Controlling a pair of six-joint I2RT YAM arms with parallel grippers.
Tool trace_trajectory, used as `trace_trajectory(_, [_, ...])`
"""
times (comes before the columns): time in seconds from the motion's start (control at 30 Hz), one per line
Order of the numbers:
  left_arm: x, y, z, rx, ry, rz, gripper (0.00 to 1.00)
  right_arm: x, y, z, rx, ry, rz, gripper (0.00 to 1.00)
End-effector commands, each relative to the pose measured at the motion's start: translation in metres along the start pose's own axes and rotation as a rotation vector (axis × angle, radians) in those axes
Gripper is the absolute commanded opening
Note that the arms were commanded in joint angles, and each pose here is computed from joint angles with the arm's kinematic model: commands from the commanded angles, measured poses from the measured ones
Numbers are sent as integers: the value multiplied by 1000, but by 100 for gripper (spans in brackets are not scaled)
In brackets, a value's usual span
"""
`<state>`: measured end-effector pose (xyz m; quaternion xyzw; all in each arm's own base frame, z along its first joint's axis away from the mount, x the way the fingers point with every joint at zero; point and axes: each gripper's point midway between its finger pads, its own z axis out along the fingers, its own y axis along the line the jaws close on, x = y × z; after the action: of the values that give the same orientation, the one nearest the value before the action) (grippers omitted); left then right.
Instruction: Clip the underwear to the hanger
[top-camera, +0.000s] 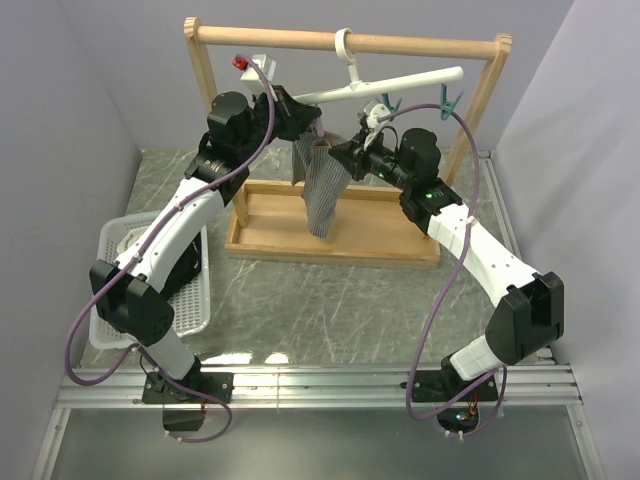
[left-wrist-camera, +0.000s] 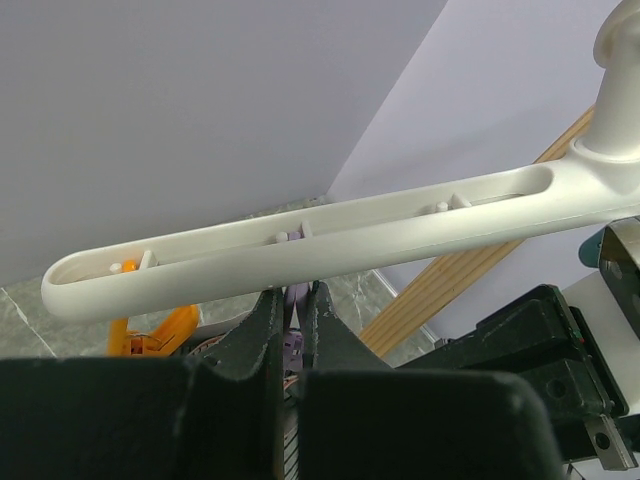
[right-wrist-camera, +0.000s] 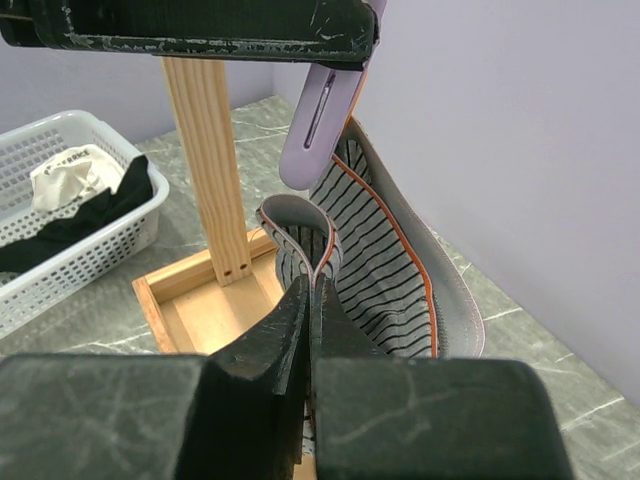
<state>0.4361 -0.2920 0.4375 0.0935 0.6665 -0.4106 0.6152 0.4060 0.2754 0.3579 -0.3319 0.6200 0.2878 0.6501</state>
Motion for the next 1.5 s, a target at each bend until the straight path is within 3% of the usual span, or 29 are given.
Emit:
trace_trajectory(0.0, [8, -10, 0, 44, 43, 15, 0, -52, -3, -12, 18, -117, -48, 0])
trace_trajectory(1.47, [18, -4, 2, 39, 65, 54, 0, -112, -13, -24, 15, -293, 191, 0])
